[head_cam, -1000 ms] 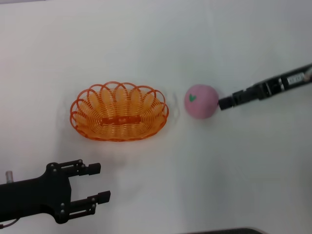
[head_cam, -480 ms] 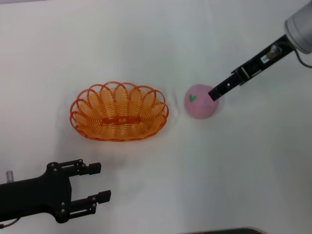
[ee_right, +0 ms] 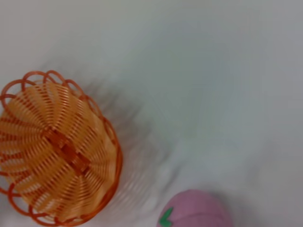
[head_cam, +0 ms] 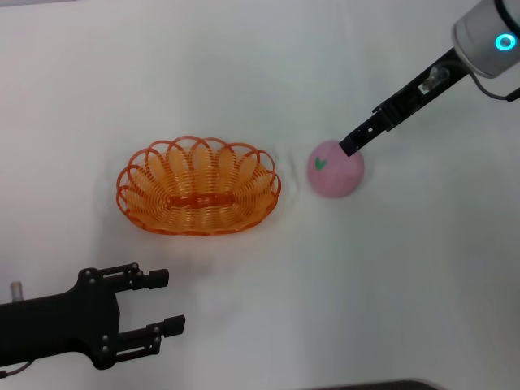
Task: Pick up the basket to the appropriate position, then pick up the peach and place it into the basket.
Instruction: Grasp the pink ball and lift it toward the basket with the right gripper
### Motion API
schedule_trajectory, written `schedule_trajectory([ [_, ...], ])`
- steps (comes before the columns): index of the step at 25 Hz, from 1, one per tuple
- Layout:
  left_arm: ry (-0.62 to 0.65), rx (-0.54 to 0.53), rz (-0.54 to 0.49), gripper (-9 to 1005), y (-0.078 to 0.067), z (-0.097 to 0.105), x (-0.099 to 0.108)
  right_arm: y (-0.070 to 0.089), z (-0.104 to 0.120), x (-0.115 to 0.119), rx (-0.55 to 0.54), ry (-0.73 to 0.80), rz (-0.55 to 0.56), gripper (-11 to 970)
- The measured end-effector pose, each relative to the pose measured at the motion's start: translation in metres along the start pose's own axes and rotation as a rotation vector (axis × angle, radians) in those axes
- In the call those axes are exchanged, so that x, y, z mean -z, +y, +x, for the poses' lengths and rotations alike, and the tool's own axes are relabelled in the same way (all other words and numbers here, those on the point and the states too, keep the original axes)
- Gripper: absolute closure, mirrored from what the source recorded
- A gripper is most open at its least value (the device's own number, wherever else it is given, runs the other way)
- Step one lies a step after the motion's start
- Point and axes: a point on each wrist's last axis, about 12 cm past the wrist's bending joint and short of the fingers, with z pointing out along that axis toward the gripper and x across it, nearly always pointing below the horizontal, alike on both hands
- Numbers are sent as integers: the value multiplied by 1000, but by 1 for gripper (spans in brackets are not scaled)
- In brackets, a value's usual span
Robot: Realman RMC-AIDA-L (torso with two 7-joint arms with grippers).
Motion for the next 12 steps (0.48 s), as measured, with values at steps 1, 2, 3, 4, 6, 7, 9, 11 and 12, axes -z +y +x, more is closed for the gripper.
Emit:
schedule_trajectory([
  [1,0,0,0,352,0,0,0,1,-1,-2,1,1,9,5],
  [2,0,-1,1,352,0,0,0,1,-2,-3,2,2,16,7],
  [3,0,-1,1,352,0,-1,0,1,-3,-4,3,2,23,8],
  [4,0,-1,1,352,1,-1,0,2,-4,-5,5,5,27,10],
  [6,0,-1,1,353,1,-1,0,2,-4,-8,8,10,36,13],
  [7,1,-1,0,353,1,-1,0,2,-5,-10,10,11,40,13],
  [9,1,-1,-1,353,1,-1,0,3,-5,-14,11,18,41,12],
  [11,0,-1,0,354,1,-1,0,4,-4,-18,13,27,37,12],
  [12,-2,-1,1,354,1,-1,-1,4,-4,-18,13,27,37,14],
])
